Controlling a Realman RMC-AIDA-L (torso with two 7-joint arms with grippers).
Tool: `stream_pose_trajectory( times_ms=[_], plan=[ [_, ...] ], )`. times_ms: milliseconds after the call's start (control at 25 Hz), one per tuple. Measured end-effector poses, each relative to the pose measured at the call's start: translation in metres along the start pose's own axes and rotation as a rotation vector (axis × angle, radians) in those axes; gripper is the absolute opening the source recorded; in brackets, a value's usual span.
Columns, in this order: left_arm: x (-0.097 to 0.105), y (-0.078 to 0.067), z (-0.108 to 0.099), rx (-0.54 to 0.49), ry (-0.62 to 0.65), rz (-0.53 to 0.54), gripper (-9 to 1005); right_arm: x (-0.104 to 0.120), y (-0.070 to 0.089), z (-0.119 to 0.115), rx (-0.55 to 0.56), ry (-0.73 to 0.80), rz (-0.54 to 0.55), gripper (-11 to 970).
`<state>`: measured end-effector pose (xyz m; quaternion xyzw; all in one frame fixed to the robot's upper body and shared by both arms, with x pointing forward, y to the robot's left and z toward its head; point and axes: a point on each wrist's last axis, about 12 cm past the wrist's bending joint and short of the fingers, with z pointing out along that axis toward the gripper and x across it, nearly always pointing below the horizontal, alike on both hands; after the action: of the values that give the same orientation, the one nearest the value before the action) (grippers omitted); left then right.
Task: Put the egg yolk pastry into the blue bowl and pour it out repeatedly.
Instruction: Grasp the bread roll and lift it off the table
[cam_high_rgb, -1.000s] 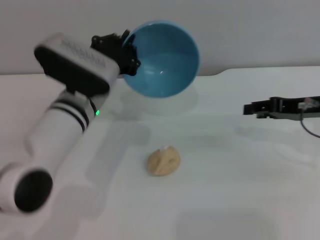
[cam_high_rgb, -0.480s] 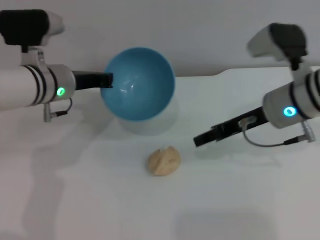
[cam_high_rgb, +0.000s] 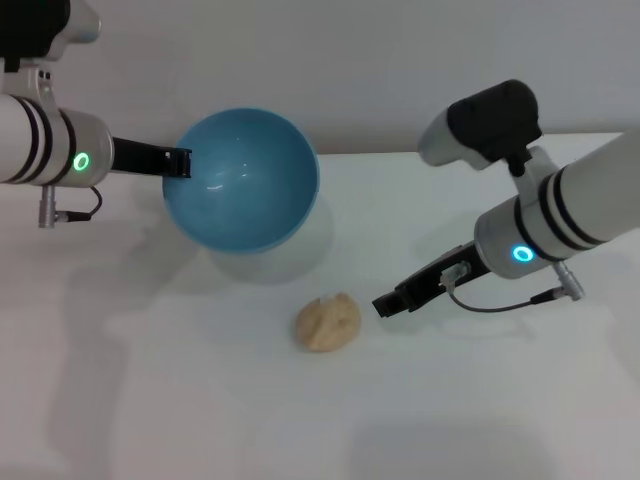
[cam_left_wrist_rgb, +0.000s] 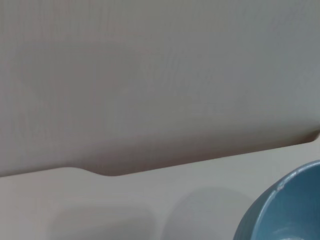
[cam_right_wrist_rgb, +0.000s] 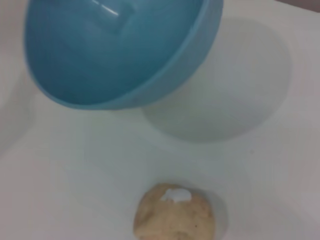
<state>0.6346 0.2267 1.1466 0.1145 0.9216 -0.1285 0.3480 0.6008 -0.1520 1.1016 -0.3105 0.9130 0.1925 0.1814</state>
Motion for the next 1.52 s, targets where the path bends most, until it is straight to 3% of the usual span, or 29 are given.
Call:
stream_pose_trajectory(
  times_ms=[520, 880, 1160, 1520],
  plan=[
    [-0.005, -0.014, -0.001, 0.031, 0.002, 0.032, 25, 0.000, 0.002, 0.019, -0.006, -0.045, -0.009, 439],
    [-0.006, -0.016, 0.000, 0.037, -0.002, 0.031, 25, -0.002, 0.018, 0.031, -0.043, -0.094, -0.095, 440],
    [-0.007, -0.017, 0.000, 0.037, -0.006, 0.032, 25, 0.005, 0.014, 0.043, -0.001, -0.100, -0.095, 441],
    [-0.009, -0.019, 0.000, 0.037, -0.014, 0.043, 25, 0.011, 0.022, 0.055, -0.033, -0.165, -0.117, 440]
  ],
)
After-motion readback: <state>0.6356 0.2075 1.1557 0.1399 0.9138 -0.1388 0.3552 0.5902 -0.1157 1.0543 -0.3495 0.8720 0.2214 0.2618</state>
